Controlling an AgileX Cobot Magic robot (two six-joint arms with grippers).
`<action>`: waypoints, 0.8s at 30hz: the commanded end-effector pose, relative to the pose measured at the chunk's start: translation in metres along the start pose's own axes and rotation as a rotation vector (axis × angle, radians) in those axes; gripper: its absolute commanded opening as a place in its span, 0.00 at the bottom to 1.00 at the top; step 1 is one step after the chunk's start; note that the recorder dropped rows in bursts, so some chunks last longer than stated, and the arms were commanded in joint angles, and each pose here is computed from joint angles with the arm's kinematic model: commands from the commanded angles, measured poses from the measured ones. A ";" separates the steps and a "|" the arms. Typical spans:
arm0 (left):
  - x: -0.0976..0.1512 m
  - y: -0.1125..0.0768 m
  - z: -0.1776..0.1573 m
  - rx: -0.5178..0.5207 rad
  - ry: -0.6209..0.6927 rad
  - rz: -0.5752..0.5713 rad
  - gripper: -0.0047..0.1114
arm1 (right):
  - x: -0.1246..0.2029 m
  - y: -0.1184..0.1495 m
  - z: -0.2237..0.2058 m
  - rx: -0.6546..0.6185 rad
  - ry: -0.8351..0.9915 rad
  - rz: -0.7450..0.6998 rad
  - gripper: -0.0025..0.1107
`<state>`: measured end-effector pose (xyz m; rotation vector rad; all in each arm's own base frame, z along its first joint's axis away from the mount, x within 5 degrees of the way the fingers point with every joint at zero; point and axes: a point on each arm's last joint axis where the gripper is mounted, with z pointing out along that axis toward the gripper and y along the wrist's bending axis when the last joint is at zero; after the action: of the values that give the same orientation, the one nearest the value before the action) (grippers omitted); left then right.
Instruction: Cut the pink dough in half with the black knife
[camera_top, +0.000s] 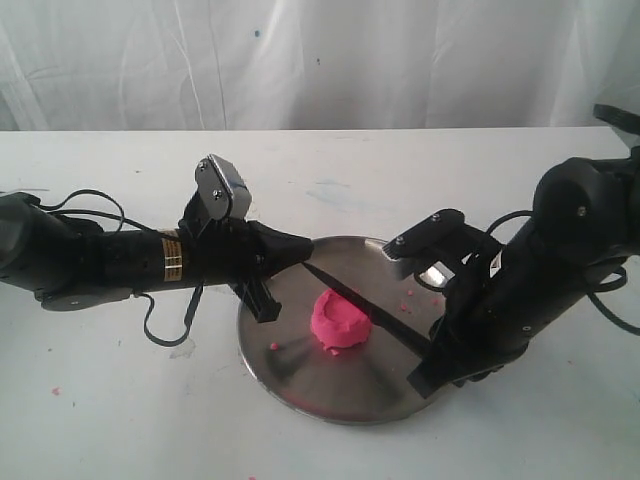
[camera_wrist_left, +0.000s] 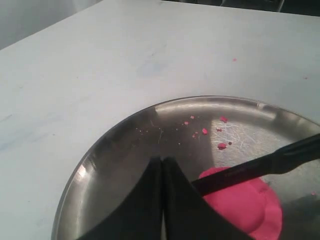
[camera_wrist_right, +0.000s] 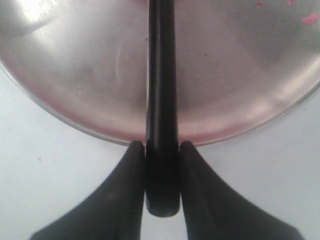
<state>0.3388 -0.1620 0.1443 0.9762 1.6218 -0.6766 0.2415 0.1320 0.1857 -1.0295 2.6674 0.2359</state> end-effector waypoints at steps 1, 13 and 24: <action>-0.004 -0.001 0.001 0.008 -0.010 -0.008 0.04 | 0.001 0.001 -0.003 -0.001 -0.007 -0.021 0.02; 0.001 0.001 0.001 -0.015 0.039 -0.007 0.04 | 0.000 0.000 -0.001 0.016 -0.036 -0.074 0.02; 0.000 0.001 0.001 -0.019 0.037 -0.011 0.04 | 0.006 0.001 0.005 0.014 -0.018 -0.079 0.02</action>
<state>0.3400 -0.1599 0.1402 0.9768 1.6726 -0.6466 0.2398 0.1301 0.1796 -1.1056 2.6072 0.2083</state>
